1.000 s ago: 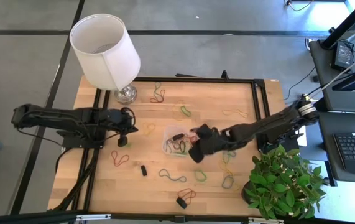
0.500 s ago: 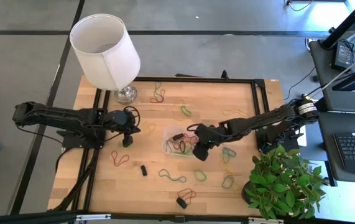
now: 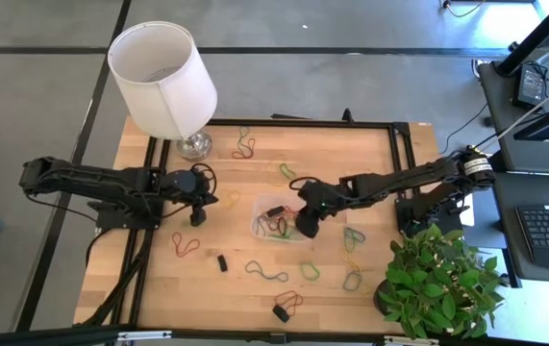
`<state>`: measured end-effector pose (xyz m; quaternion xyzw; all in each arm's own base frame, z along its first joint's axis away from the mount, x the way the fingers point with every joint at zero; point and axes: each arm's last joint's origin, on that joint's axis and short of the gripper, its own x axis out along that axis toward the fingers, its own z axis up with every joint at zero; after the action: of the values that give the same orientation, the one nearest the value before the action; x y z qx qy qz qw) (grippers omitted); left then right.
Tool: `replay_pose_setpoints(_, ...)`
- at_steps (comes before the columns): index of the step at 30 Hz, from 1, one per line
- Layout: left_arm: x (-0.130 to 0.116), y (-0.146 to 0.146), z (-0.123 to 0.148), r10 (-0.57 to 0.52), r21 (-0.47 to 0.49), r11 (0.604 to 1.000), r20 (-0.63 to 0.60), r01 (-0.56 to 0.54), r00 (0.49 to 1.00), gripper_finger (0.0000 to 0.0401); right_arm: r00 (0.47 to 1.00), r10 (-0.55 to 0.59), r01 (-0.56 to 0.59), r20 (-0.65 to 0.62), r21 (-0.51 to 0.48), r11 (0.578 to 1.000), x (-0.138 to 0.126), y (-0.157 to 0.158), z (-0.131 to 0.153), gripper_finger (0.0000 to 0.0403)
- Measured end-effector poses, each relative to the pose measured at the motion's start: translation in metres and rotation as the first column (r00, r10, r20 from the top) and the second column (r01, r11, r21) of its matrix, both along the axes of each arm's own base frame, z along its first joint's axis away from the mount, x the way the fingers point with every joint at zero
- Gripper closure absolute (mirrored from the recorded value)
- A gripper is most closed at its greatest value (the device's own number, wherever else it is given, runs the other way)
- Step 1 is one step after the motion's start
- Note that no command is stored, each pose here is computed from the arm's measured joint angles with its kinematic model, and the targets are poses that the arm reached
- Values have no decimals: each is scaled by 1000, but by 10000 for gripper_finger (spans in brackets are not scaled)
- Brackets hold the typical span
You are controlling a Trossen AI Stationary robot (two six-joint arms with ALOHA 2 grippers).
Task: Pick and place rubber bands into bin
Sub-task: Put the red rubber band into the transparent bin, then put the yellow rubber band into the transparent bin
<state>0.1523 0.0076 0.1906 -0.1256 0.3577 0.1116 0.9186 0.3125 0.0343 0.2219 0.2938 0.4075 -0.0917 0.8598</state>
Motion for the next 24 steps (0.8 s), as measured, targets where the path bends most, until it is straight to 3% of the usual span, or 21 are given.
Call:
replay_pose_setpoints(1,0,0,0,-10,7,1000,-2,10,1000,399,1000,15,-15,4,-11,1000,0,0,1,274)
replay_pose_setpoints(5,0,0,0,-36,28,999,-6,36,999,399,981,-169,163,-101,-63,985,-9,-5,-7,281)
replay_pose_setpoints(8,0,0,0,-41,33,999,-7,41,999,399,996,-29,29,-82,-4,1000,-5,-2,-6,289)
replay_pose_setpoints(11,0,0,0,-61,54,997,-12,62,998,399,988,-103,104,-113,3,995,-8,0,-8,298)
replay_pose_setpoints(14,0,0,0,-61,54,997,-12,62,998,399,997,-46,47,-68,1,999,-4,1,-5,309)
replay_pose_setpoints(16,0,0,0,-61,54,997,-12,62,998,399,979,-172,173,-108,-5,985,-8,1,-8,317)
replay_pose_setpoints(17,0,0,0,-61,54,997,-12,62,998,399,978,-176,177,-114,1,984,-8,1,-9,322)
replay_pose_setpoints(20,0,0,0,-61,54,997,-11,61,998,399,995,-85,85,-46,-6,996,-3,3,-3,333)
replay_pose_setpoints(24,0,0,3,-47,37,998,-12,47,999,399,994,-88,88,-65,-8,996,-13,5,4,350)
